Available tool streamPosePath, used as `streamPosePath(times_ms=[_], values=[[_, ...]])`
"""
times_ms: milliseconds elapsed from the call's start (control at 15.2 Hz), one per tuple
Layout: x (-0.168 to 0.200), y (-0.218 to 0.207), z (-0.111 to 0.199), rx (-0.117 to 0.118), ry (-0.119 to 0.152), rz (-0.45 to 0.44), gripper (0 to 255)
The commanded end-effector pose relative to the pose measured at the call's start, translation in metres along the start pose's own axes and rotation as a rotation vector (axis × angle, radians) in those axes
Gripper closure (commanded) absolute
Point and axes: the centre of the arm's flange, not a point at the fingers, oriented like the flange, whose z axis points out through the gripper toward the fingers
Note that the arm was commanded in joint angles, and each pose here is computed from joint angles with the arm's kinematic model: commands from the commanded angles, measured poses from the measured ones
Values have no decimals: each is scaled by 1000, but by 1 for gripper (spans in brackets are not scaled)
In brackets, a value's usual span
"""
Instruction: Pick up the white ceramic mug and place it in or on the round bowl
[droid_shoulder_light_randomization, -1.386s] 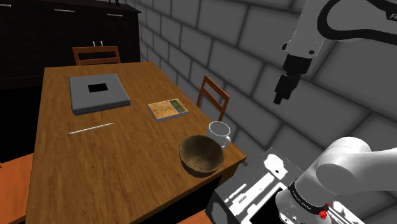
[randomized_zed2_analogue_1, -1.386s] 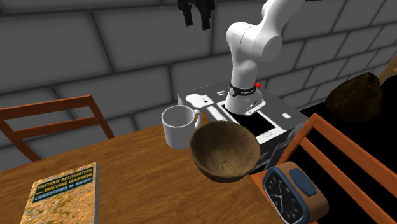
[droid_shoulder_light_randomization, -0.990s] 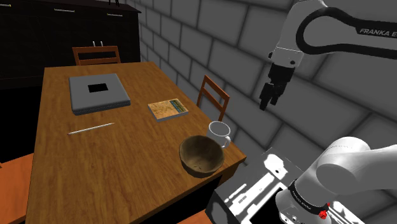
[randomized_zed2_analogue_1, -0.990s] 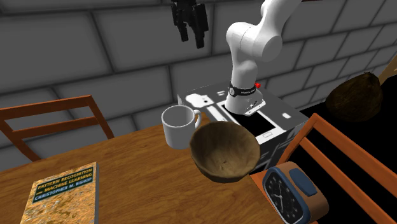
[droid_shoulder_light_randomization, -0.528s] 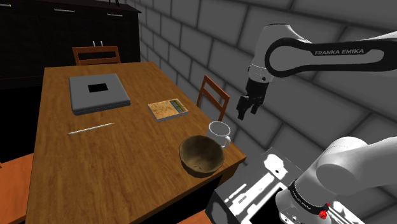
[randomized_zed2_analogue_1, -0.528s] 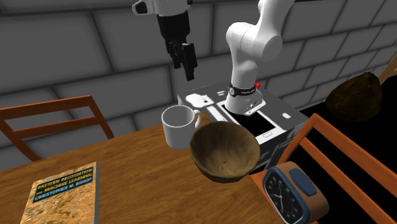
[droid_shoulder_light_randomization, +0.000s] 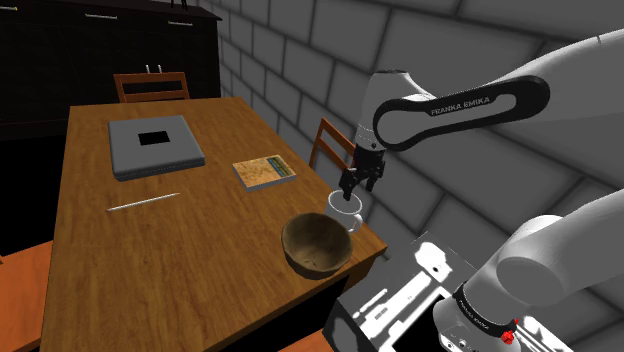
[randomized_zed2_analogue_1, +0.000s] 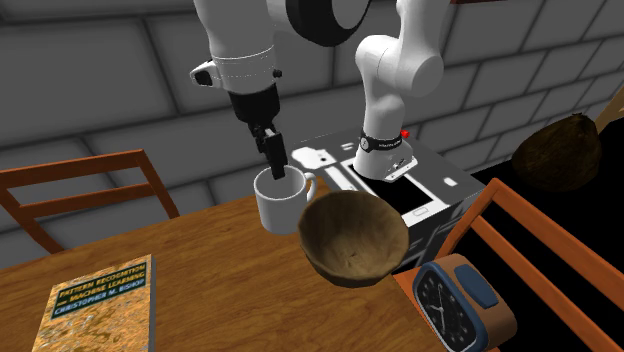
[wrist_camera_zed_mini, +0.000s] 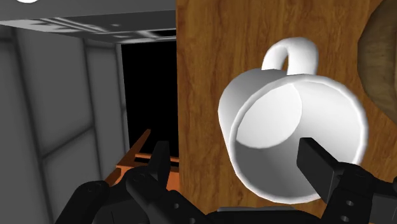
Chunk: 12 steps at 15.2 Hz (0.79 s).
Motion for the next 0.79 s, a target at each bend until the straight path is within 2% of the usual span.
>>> streamPosePath(times_ms=[0,396,726], values=[[5,-2,11,-1,3,4,0],[5,-2,46,-1,3,4,0],[5,-2,46,-1,3,4,0]])
